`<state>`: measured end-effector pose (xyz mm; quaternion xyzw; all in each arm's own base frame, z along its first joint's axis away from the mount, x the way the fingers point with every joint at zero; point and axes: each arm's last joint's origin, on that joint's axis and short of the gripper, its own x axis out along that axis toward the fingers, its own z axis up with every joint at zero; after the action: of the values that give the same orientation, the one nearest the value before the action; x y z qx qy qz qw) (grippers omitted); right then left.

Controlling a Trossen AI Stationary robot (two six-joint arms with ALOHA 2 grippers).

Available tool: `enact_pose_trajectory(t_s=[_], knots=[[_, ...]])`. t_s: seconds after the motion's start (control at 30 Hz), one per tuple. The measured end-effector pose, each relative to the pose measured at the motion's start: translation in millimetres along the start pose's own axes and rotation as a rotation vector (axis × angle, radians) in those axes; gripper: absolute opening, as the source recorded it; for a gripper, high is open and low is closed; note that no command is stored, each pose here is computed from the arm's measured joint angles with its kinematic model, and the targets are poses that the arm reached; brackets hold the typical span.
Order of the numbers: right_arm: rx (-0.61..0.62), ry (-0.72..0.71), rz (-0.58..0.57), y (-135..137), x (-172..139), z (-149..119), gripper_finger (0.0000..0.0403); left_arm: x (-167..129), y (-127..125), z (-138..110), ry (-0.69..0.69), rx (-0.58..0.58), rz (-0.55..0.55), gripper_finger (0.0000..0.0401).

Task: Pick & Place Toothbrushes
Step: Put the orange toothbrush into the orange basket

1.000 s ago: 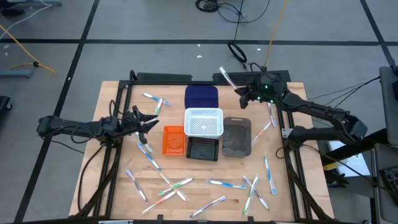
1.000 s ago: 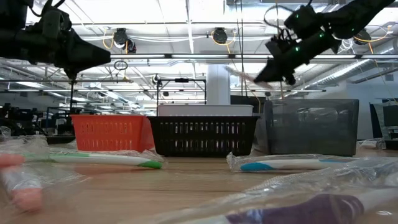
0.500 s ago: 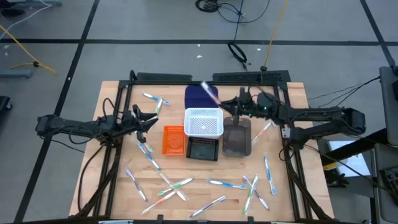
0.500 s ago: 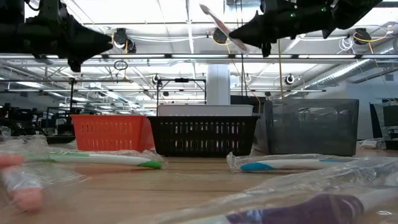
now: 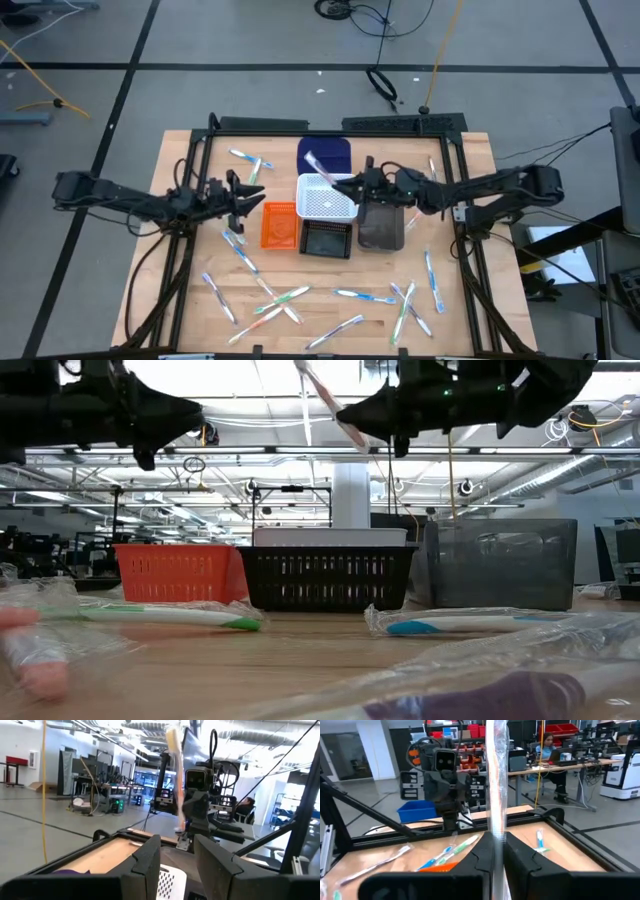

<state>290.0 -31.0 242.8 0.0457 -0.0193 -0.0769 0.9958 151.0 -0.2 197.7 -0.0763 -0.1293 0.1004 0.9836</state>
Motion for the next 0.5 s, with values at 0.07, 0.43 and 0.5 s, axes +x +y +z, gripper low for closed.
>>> enact_pose_trajectory(t_s=[0.07,0.43,0.5], knots=[[0.001,-0.013,0.001,0,2,-2,0.0014,8,-2,1,0.008,0.002,0.001,0.0120],[-0.005,-0.021,0.022,5,3,-2,0.0014,71,-8,0,0.091,0.078,0.080,0.0120],[-0.005,-0.018,0.023,6,3,-3,0.0014,85,-8,1,0.094,0.070,0.090,0.0120]])
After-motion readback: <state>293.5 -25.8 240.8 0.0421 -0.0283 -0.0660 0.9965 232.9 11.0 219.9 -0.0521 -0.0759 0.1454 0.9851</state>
